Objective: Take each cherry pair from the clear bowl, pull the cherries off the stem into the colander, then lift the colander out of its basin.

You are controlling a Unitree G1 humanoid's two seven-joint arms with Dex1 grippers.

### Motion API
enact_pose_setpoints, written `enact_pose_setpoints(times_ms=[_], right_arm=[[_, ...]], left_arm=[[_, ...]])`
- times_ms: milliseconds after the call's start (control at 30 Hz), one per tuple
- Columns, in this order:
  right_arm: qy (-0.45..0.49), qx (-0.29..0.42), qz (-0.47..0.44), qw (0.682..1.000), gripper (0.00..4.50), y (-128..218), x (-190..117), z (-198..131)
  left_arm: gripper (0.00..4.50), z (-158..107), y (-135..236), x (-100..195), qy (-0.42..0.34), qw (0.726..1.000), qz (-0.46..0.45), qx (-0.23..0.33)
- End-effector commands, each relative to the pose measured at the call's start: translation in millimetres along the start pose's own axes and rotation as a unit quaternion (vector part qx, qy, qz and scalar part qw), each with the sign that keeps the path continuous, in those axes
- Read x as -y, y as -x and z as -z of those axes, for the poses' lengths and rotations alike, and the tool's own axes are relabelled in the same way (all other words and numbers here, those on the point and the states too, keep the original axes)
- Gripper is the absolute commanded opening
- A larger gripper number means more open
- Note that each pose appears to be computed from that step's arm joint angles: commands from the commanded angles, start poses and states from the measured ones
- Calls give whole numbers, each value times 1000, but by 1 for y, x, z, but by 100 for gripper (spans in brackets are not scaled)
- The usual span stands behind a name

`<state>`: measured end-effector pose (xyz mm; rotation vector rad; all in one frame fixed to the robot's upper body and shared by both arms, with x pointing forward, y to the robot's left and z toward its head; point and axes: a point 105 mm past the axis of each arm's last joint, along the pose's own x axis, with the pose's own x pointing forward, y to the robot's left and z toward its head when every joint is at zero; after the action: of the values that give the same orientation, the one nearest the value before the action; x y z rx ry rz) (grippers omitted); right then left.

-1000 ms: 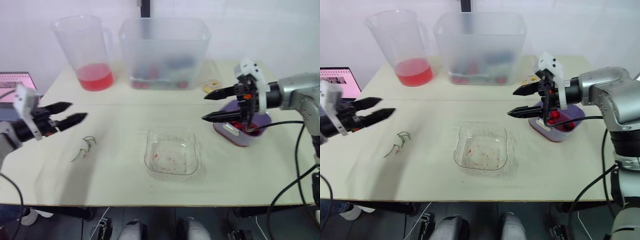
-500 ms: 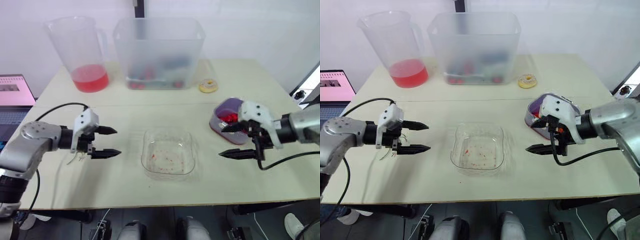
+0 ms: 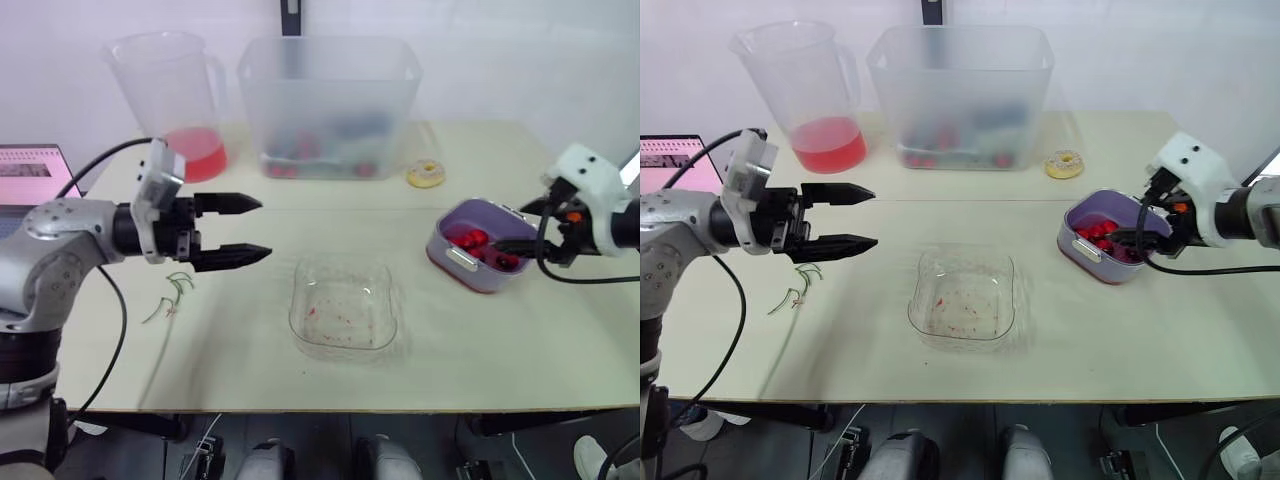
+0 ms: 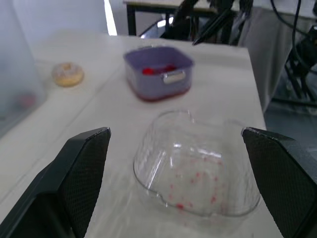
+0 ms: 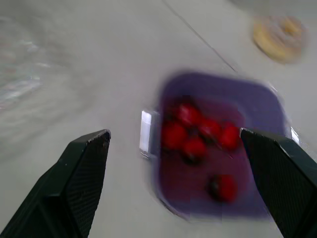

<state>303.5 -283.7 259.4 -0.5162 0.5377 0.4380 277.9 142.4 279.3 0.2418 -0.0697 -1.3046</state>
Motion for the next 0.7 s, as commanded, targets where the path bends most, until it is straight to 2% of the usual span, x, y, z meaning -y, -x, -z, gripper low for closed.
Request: enact_pose_setpoints(times_ms=[33, 167, 333, 467, 700], right_arm=[[-40, -27, -17, 999, 450, 7, 5, 9], [-16, -45, -21, 999, 450, 1, 9, 17], [60, -6, -44, 997, 450, -14, 1, -6], [105, -30, -74, 991, 450, -38, -14, -15], [63, -54, -80, 993, 450, -78, -25, -18]], left_arm=[[445, -23, -1, 13, -26, 999, 1, 26], [445, -18, -3, 24, -13, 1000, -6, 20], [445, -11, -2, 23, -5, 999, -34, 16], [445, -6, -2, 23, 0, 999, -47, 16], [445, -2, -5, 23, -3, 997, -69, 23]])
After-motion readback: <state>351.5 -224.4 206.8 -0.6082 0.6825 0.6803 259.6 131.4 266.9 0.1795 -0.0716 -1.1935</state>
